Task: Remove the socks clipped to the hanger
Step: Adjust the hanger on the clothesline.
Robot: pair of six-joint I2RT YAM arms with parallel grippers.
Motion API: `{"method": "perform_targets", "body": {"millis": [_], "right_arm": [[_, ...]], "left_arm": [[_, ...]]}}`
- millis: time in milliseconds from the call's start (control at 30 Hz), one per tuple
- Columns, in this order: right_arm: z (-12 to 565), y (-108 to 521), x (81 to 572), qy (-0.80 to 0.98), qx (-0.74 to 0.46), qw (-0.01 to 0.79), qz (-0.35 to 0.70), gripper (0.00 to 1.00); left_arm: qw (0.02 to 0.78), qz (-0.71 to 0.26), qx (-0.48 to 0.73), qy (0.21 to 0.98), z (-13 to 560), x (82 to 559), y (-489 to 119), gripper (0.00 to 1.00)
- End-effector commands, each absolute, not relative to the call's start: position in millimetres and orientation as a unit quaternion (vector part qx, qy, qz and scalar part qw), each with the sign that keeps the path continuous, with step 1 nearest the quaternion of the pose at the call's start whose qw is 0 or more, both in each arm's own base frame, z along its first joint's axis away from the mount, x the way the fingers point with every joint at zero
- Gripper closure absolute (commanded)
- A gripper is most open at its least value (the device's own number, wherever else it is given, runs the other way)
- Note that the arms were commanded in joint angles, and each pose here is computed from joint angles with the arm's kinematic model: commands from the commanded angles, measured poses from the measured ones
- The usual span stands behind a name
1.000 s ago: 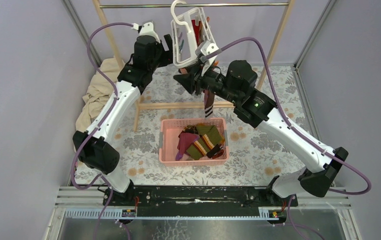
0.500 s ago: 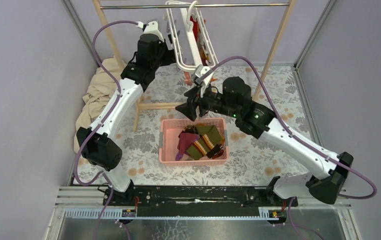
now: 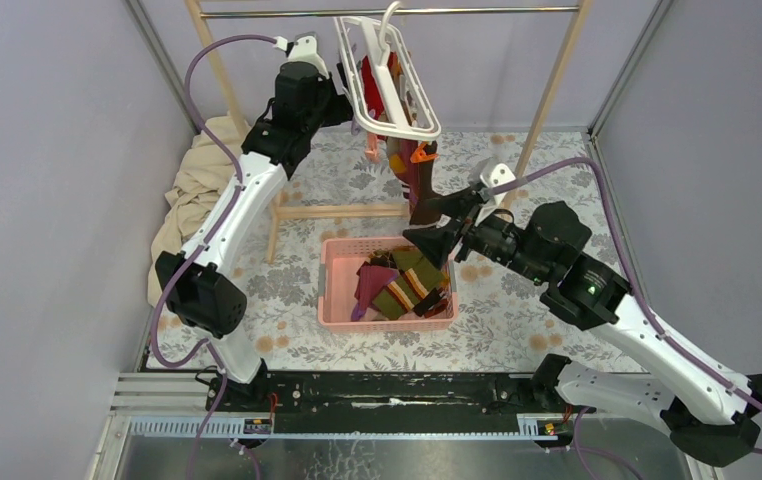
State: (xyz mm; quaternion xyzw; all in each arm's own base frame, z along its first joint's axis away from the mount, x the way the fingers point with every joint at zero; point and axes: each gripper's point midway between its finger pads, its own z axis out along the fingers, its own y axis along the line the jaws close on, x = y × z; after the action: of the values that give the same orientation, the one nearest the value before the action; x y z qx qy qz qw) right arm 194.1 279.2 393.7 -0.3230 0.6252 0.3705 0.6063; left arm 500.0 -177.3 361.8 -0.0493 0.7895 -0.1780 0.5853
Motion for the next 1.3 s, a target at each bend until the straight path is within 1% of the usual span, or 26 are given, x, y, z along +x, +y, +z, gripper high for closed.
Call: {"method": "perform_targets", "body": {"millis": [0,133,233,467,567,700,833,1033,1267], "right_arm": [[389.7,255.4,213.4,0.652,-0.249,0.636,0.329,0.24],[384.0,233.7,226.9,0.662,-0.203,0.657,0.298,0.23],[379.1,223.0,238.3,0.667,-0.184,0.658,0.297,0.23],[357.4,214.1,275.9,0.669,-0.167,0.645,0.329,0.23],[351.1,209.1,292.8,0.659,-0.159,0.639,0.363,0.24],[351.7,208.0,309.6,0.624,-0.172,0.631,0.428,0.25],[355.9,214.1,326.0,0.589,-0.196,0.632,0.464,0.24],[345.6,237.8,344.0,0.574,-0.247,0.592,0.510,0.24],[347.5,253.1,345.0,0.551,-0.280,0.561,0.551,0.22]], "left_arm": [[0.601,-0.183,-0.039,0.777,380.1,503.0,-182.0,0.06],[0.601,-0.182,-0.038,0.777,381.0,503.2,-182.0,0.06],[0.601,-0.183,-0.037,0.778,381.2,503.4,-182.7,0.06],[0.600,-0.180,-0.036,0.779,380.2,502.1,-181.5,0.06],[0.600,-0.178,-0.034,0.779,380.1,502.0,-181.2,0.06],[0.600,-0.177,-0.032,0.779,379.9,501.8,-180.9,0.06],[0.598,-0.176,-0.030,0.781,376.9,502.1,-181.6,0.06],[0.597,-0.176,-0.028,0.782,375.5,503.0,-181.7,0.06],[0.596,-0.178,-0.025,0.783,374.1,504.9,-183.4,0.06]]}}
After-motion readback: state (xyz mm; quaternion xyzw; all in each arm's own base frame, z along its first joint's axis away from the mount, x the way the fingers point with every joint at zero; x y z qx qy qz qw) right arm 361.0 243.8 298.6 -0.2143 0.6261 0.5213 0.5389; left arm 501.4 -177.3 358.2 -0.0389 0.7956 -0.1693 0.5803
